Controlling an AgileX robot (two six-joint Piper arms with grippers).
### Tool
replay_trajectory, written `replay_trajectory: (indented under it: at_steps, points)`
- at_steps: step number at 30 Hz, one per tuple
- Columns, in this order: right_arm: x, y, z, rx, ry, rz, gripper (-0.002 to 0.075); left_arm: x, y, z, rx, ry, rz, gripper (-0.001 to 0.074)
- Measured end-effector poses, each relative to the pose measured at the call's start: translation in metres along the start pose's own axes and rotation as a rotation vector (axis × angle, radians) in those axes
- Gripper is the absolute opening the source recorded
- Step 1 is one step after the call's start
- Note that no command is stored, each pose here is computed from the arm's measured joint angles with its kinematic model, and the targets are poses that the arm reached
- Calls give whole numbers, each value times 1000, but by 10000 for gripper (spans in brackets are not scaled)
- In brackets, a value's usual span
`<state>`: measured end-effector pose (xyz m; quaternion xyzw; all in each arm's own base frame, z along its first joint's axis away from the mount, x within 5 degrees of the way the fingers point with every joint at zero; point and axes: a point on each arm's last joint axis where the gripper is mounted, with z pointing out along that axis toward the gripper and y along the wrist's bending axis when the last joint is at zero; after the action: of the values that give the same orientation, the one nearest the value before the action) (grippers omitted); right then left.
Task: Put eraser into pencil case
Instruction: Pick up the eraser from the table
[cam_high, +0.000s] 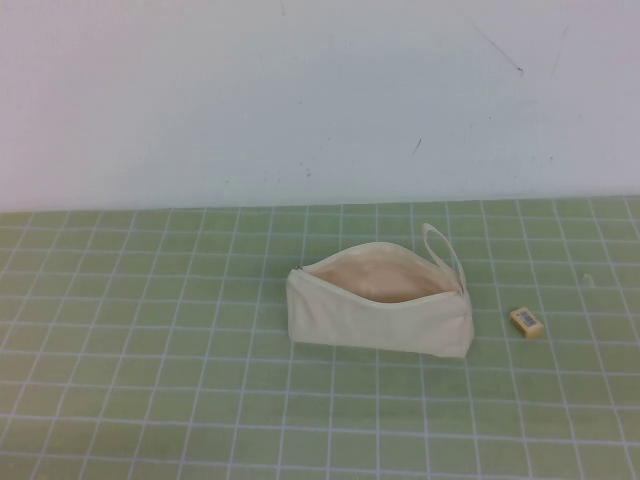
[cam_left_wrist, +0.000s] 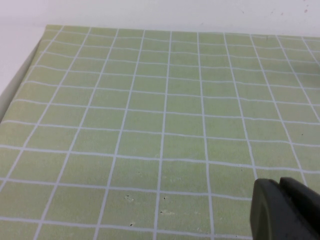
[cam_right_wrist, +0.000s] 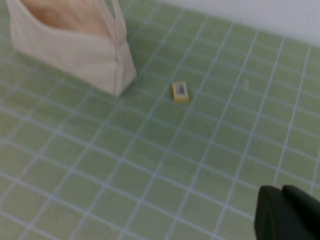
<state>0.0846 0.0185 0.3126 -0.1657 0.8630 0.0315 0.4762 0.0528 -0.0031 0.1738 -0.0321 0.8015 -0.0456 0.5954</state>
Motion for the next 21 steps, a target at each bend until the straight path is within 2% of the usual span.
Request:
replay_trajectory:
  at_steps: [5, 10, 16, 21]
  points:
    - [-48, -27, 23, -73, 303, -60, -1, 0, 0, 0, 0, 0, 0, -3]
    - [-88, -42, 67, -178, 436, -59, -1, 0, 0, 0, 0, 0, 0, -3]
    - [-121, -34, 134, -212, 569, -167, -1, 0, 0, 0, 0, 0, 0, -3]
    - [-127, -14, 203, -245, 681, -237, 0, 0, 0, 0, 0, 0, 0, -3]
